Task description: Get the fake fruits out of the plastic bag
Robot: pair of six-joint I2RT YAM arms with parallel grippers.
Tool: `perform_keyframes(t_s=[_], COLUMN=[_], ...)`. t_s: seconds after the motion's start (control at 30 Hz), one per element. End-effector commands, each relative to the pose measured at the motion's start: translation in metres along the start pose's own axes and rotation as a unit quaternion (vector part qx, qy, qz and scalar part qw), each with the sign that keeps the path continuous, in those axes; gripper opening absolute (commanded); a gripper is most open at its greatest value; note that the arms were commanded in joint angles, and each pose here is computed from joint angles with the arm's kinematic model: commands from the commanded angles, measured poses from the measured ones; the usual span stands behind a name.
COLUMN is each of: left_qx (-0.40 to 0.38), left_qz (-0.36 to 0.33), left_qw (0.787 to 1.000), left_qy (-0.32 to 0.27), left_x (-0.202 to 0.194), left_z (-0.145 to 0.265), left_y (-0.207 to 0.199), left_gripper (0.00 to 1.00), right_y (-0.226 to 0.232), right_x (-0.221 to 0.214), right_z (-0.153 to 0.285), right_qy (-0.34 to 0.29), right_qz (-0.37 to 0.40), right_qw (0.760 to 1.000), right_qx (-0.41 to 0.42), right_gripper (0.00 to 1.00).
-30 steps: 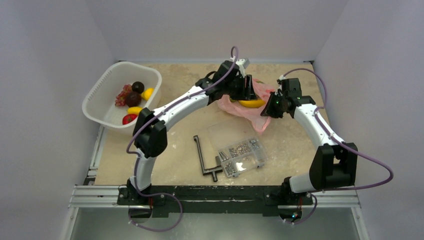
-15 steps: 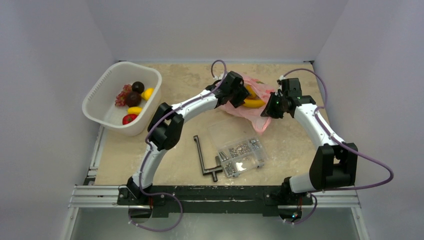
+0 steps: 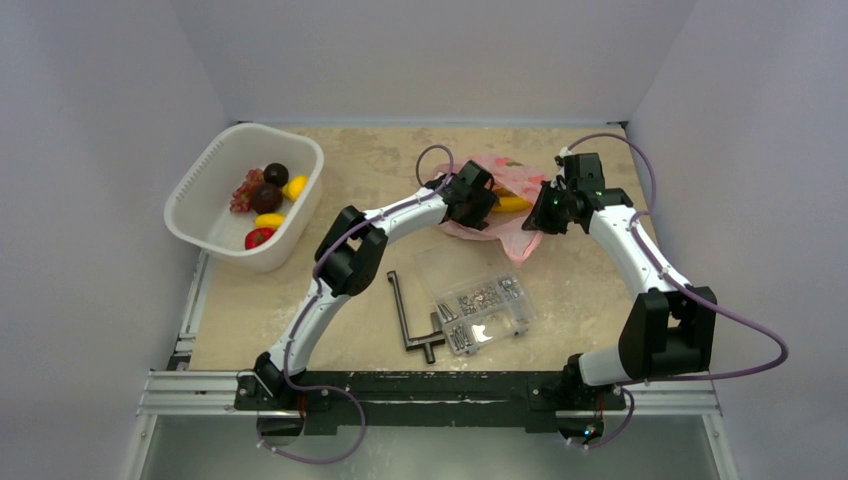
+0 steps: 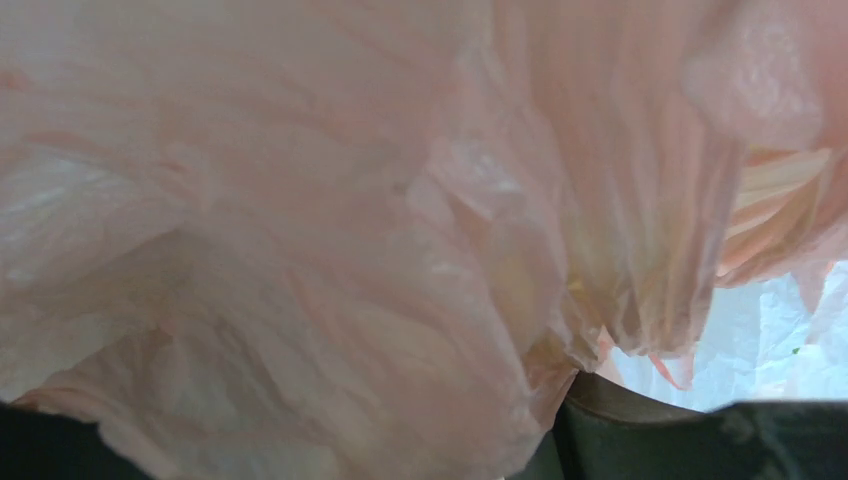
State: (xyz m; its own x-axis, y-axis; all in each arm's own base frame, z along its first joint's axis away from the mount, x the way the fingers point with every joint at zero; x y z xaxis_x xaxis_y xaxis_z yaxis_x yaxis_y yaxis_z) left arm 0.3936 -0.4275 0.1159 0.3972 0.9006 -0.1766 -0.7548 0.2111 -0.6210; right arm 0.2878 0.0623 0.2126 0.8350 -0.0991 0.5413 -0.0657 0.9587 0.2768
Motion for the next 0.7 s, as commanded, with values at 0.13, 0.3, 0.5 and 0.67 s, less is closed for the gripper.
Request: perform_keyframes(t_s=[0.13,0.3,0.5,0.67], left_qx=[-0.089,-0.133,-0.102,-0.094], left_qz=[0.061,0.065,0.1,0.106], left_qw=[0.994,0.988,0.989,0.988], left_qy=[-0.018,-0.031,-0.038,-0.065], left_x=[-0.002,-0.001,0.0,0.004], left_z=[0.001,0.015,0.0,-0.006], left_y=[-0.031,-0.046,-0.038,-0.034], left_gripper=[0.59,0.63,0.58,0.58], right_y=[0.003,0.004,0.004,0.004], right_x=[0.01,0.013,0.017,0.017], right_z=[0.015,0.017,0.019,0.017], right_qy=[-0.033,-0.037,-0.043,-0.041], right_qz=[0.019,0.018,0.016,0.011], right_qw=[0.999,0.999,0.999,0.999], right_qx=[-0.007,-0.007,-0.013,-0.014], right_gripper=[0.0,0.0,0.0,0.0])
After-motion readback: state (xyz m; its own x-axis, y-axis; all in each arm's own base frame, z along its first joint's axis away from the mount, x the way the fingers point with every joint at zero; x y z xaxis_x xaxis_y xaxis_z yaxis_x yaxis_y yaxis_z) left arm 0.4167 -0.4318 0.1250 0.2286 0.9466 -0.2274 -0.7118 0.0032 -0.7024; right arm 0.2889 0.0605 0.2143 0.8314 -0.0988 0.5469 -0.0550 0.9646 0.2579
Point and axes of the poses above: each gripper's point midway between its finger pads, its own z axis back along the fingers, its own y axis along the line the jaws close on, x = y × z, the point moved 9 cm from there along z, back along the fingers, and after that the axes turned 14 degrees about z, right-handed, at the moved point
